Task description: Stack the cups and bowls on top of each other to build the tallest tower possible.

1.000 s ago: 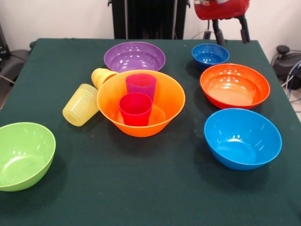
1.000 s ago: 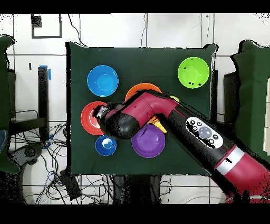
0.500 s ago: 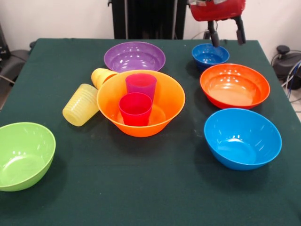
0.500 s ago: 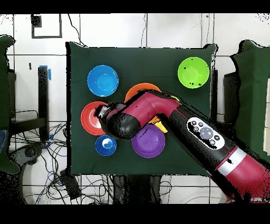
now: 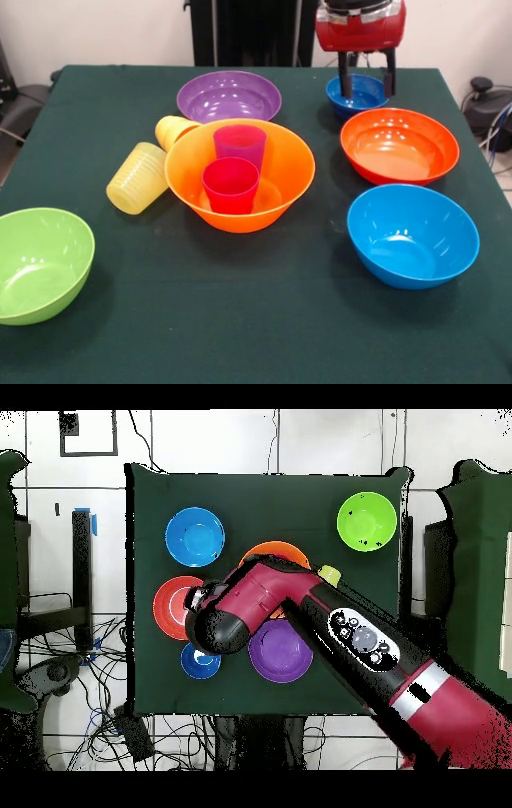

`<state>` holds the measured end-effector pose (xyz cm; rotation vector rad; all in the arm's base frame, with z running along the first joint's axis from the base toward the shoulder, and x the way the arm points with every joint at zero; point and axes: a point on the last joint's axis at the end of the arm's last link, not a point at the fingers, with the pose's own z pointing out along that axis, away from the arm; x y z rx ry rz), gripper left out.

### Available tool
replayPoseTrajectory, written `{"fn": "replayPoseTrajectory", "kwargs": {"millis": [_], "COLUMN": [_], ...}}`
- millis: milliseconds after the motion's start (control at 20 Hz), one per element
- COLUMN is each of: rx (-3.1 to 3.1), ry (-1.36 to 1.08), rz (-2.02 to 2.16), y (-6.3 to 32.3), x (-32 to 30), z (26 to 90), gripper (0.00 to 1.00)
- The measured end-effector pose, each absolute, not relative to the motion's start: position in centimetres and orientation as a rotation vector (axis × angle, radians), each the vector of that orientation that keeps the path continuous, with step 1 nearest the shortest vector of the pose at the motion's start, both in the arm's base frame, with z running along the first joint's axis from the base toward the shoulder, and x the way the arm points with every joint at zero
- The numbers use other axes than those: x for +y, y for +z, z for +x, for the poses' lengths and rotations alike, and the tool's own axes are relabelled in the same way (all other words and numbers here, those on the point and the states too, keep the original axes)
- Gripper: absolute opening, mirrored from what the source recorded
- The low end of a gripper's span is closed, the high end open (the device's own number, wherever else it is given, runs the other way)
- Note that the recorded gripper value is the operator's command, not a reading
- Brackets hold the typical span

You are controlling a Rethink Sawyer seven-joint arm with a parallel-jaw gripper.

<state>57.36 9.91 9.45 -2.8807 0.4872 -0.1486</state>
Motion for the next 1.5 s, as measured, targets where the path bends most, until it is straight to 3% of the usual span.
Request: {"fn": "replayPoseTrajectory", "kwargs": {"millis": [850,1500], "rx": [0.446,1.026], "ry": [-0.273,-0.314], "rz": [-2.996,-2.886], "y": [7.1,6.5], "x": [10.7,6.6], "z": [56.1,56.0], "gripper": [1.00,1.00]}}
